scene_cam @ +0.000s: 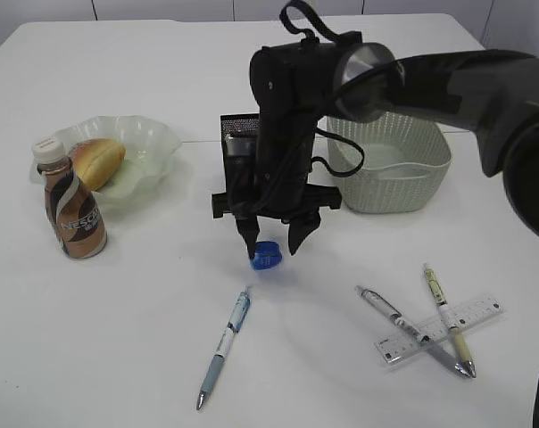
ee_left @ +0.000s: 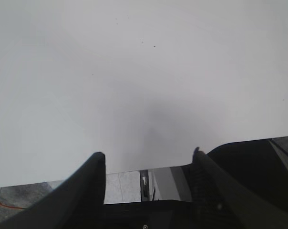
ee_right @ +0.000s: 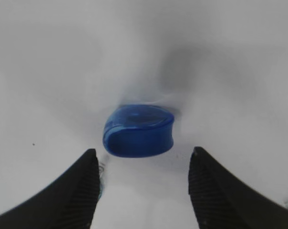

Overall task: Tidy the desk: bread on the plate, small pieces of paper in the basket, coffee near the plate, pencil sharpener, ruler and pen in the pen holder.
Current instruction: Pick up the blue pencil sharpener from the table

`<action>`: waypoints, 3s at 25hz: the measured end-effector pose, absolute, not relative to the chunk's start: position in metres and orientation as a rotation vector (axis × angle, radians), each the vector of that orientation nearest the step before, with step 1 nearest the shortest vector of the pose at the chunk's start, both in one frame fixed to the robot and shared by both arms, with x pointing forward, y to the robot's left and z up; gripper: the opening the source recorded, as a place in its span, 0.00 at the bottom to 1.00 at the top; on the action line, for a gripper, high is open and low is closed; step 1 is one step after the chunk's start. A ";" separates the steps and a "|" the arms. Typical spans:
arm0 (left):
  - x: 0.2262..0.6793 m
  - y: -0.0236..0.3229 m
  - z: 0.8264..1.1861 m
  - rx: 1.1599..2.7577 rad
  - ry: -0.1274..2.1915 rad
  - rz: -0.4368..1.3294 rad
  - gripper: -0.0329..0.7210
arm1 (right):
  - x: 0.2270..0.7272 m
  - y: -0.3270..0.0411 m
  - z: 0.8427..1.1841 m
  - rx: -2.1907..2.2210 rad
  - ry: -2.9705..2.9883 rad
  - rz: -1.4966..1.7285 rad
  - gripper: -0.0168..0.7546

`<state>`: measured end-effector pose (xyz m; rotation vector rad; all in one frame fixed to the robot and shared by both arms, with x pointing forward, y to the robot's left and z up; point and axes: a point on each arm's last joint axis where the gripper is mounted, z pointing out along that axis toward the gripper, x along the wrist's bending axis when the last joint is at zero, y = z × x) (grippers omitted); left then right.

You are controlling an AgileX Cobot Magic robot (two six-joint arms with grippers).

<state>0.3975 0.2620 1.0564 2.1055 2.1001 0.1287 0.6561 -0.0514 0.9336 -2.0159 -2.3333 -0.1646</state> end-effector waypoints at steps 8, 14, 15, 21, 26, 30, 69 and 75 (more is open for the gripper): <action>0.398 0.262 1.056 2.109 2.100 0.136 0.60 | 0.659 -0.049 0.931 -2.024 -2.334 -0.207 0.59; 0.398 0.263 1.056 2.110 2.101 0.138 0.60 | 0.661 -0.048 0.931 -2.029 -2.335 -0.241 0.59; 0.398 0.263 1.056 2.110 2.101 0.138 0.60 | 0.661 -0.048 0.931 -2.030 -2.336 -0.248 0.59; 0.398 0.263 1.056 2.110 2.101 0.138 0.60 | 0.662 -0.048 0.931 -2.031 -2.337 -0.256 0.59; 0.398 0.263 1.056 2.113 2.101 0.146 0.60 | 0.662 -0.048 0.931 -2.033 -2.341 -0.265 0.59; 0.398 0.263 1.056 2.113 2.101 0.146 0.60 | 0.663 -0.048 0.931 -2.035 -2.342 -0.278 0.59; 0.398 0.265 1.056 2.125 2.102 0.171 0.60 | 0.663 -0.049 0.917 -2.045 -2.333 -0.206 0.59; 0.398 0.265 1.056 2.125 2.102 0.171 0.60 | 0.663 -0.048 0.917 -2.044 -2.329 -0.208 0.59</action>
